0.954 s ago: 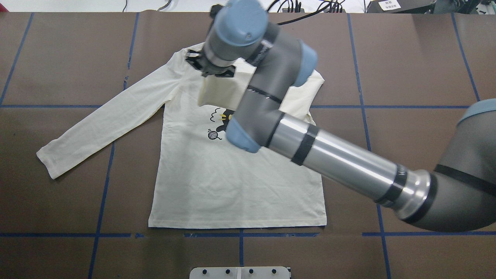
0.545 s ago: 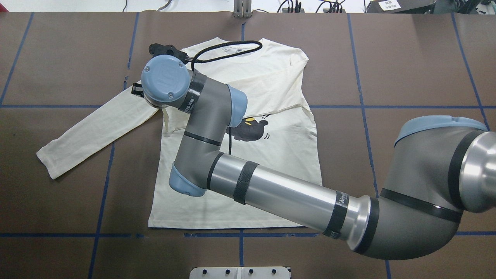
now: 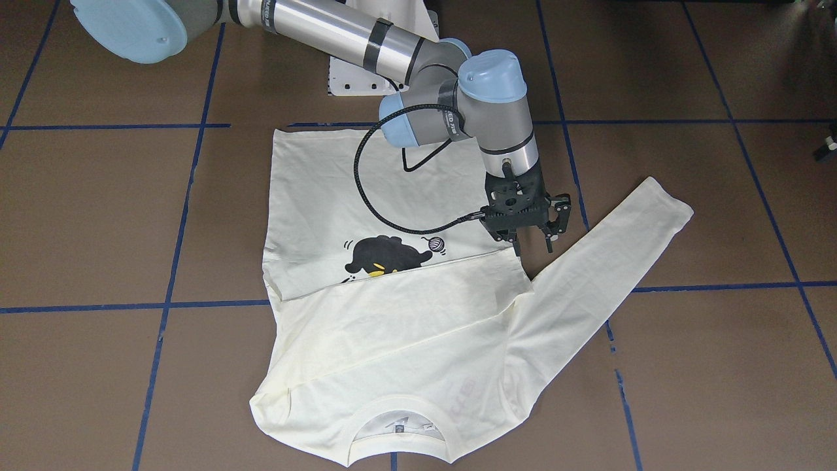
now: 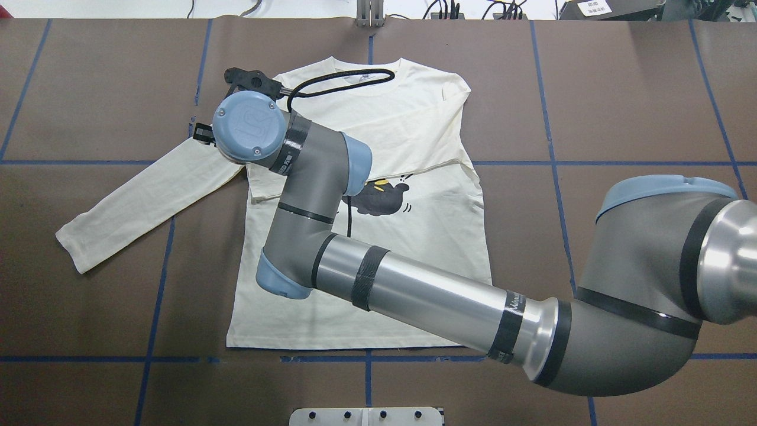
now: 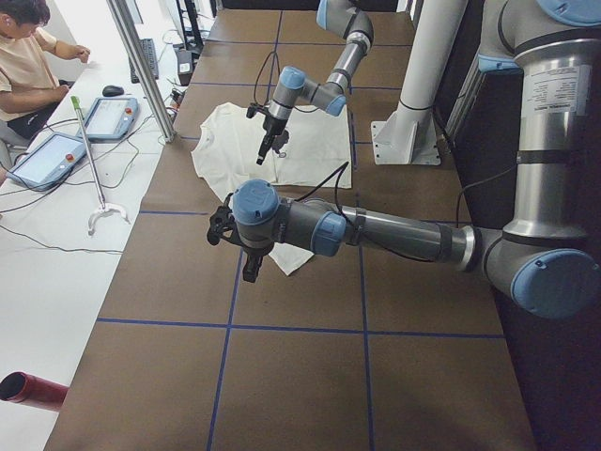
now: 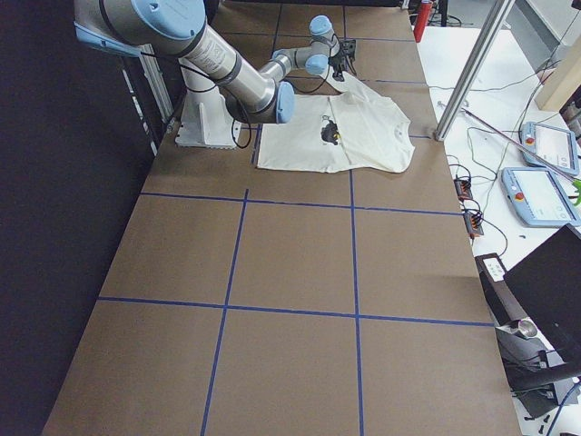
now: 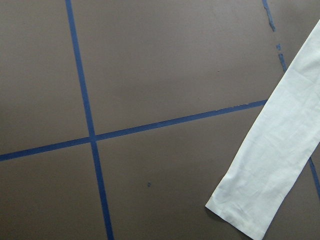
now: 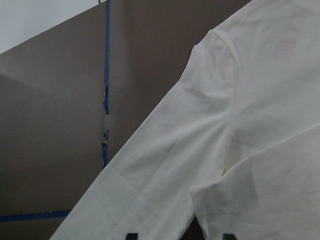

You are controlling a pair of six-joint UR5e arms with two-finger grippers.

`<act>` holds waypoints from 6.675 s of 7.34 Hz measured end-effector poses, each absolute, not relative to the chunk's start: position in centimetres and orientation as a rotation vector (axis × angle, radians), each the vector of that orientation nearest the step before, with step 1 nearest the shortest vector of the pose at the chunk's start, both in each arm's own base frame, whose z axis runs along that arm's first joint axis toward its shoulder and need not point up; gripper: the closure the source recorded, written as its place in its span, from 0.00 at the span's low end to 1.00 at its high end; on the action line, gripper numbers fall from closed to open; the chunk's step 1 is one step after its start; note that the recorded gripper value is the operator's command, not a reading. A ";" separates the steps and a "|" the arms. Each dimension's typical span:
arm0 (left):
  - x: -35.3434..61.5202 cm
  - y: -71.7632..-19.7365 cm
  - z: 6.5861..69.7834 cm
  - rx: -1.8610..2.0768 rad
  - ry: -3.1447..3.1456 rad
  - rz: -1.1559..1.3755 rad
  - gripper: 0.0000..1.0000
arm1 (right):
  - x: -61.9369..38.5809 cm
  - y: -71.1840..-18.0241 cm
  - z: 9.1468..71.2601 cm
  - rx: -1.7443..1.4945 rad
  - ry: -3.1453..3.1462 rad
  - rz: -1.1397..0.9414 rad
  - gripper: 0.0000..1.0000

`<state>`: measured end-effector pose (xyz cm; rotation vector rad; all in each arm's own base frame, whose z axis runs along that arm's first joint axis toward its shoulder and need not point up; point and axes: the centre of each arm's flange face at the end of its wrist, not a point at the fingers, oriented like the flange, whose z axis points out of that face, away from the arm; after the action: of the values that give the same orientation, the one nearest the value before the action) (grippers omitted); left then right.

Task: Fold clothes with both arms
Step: 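Grasp the cuff with the right gripper and fold the sleeve across the shirt, then release the sleeve and withdraw the right gripper while the left gripper reaches the other cuff, then grasp the cuff with the left gripper and fold the sleeve across the shirt, then release the sleeve and move both grippers to the hem corners nearest the robot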

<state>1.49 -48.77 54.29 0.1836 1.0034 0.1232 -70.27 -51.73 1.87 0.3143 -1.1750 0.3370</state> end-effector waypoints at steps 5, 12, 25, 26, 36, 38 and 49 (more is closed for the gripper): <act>18.4 -48.5 58.6 -0.037 0.913 -0.035 0.19 | -44.1 -59.8 22.8 0.094 -1.210 0.381 0.01; 23.8 -47.3 63.0 -0.128 0.864 -0.003 0.81 | -35.4 -58.4 29.2 0.042 -1.204 0.363 0.01; 44.7 -56.7 17.0 -0.066 1.146 -0.201 1.00 | -21.8 -55.5 35.0 0.053 -1.222 0.353 0.00; 52.6 -57.4 11.0 -0.035 1.154 -0.247 1.00 | -19.0 -54.7 36.2 0.069 -1.223 0.336 0.00; 67.3 -51.0 5.1 0.167 1.277 -0.382 0.23 | -21.9 -50.8 37.7 0.052 -1.179 0.378 0.00; 59.0 -49.7 10.8 0.118 1.258 -0.368 0.25 | -31.4 -46.2 37.1 0.012 -1.132 0.460 0.01; 45.7 -51.4 18.3 0.074 1.275 -0.395 0.24 | -49.8 -20.7 35.6 0.036 -0.805 0.623 0.64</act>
<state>45.66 -51.38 18.29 0.0740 1.2749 -0.3954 -49.76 -20.72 35.64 0.0362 -0.8046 0.6226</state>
